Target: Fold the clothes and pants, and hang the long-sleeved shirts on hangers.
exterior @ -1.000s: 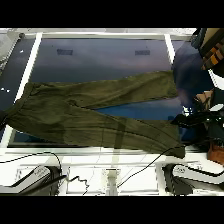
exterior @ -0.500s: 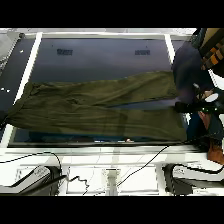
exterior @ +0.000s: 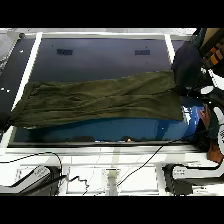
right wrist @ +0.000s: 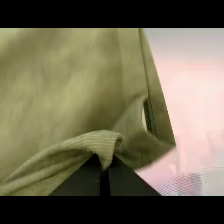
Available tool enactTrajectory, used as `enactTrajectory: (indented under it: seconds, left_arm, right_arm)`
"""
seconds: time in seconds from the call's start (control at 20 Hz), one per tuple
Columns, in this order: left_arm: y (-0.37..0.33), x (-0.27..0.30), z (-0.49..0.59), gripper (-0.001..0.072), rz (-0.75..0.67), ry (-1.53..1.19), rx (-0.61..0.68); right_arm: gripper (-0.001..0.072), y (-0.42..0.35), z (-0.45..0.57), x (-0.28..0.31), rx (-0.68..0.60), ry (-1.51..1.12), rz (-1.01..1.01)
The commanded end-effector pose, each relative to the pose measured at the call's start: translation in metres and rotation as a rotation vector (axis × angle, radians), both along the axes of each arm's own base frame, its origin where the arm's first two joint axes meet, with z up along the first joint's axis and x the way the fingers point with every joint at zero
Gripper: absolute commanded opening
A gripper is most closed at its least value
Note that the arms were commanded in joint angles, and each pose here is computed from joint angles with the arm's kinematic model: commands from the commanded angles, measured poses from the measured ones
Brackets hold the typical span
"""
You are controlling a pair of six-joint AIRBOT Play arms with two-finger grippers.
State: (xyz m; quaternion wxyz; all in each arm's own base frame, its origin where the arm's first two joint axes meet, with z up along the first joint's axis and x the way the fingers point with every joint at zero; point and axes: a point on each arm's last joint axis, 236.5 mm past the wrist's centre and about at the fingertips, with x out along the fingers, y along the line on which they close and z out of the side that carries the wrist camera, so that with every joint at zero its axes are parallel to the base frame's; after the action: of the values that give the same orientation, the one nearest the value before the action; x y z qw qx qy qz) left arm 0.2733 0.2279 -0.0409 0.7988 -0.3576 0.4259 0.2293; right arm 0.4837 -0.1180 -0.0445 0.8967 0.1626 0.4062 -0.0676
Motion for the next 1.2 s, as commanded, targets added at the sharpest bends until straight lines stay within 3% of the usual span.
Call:
enactTrajectory:
  seconds: [0.0, 0.1, 0.15, 0.25, 0.3, 0.4, 0.45, 0.5, 0.65, 0.8, 0.85, 0.9, 0.95, 1.15]
  left_arm:
    - [-0.013, -0.009, -0.015, 0.0047, -0.010, 0.033, -0.038]
    - [-0.016, -0.012, -0.019, 0.0048, -0.010, 0.039, -0.049]
    - [-0.016, -0.011, -0.019, 0.0047, -0.010, 0.039, -0.049]
    - [-0.016, -0.011, -0.019, 0.0048, -0.010, 0.038, -0.048]
    - [-0.016, -0.011, -0.019, 0.0048, -0.010, 0.038, -0.049]
    - [-0.016, -0.011, -0.019, 0.0048, -0.009, 0.038, -0.048]
    - [-0.016, -0.011, -0.019, 0.0048, -0.010, 0.039, -0.048]
    - [-0.016, -0.011, -0.019, 0.0048, -0.009, 0.039, -0.048]
    - [-0.016, -0.011, -0.019, 0.0048, -0.009, 0.038, -0.047]
    - [-0.016, -0.011, -0.019, 0.0048, -0.009, 0.038, -0.048]
    - [-0.016, -0.011, -0.019, 0.0048, -0.009, 0.038, -0.048]
    - [-0.016, -0.011, -0.019, 0.0048, -0.009, 0.038, -0.048]
    - [-0.016, -0.011, -0.019, 0.0048, -0.009, 0.038, -0.048]
    - [-0.016, -0.011, -0.019, 0.0048, -0.009, 0.038, -0.048]
  right_arm:
    - [0.0073, -0.010, 0.002, 0.020, 0.028, -0.081, -0.128]
    - [0.0516, -0.011, 0.002, 0.019, 0.009, -0.073, -0.113]
    - [0.0580, -0.012, 0.005, 0.017, -0.017, -0.071, -0.097]
    - [0.0572, -0.018, 0.021, 0.012, -0.110, -0.072, -0.045]
    - [0.0510, -0.022, 0.030, 0.006, -0.166, -0.060, -0.011]
    - [0.0163, -0.033, 0.042, -0.021, -0.209, 0.014, 0.021]
    - [0.0032, -0.042, 0.042, -0.042, -0.210, 0.079, 0.021]
    - [0.0017, -0.054, 0.037, -0.068, -0.192, 0.164, 0.009]
    - [0.0016, -0.064, 0.002, -0.161, -0.052, 0.459, 0.069]
    - [0.0017, -0.034, -0.030, -0.205, 0.189, 0.498, 0.087]
    - [0.0113, -0.024, -0.039, -0.208, 0.277, 0.473, 0.041]
    - [0.0403, -0.016, -0.047, -0.210, 0.343, 0.451, -0.002]
    - [0.0515, -0.010, -0.053, -0.211, 0.390, 0.440, -0.044]
    - [0.0515, 0.005, -0.071, -0.204, 0.448, 0.383, -0.125]
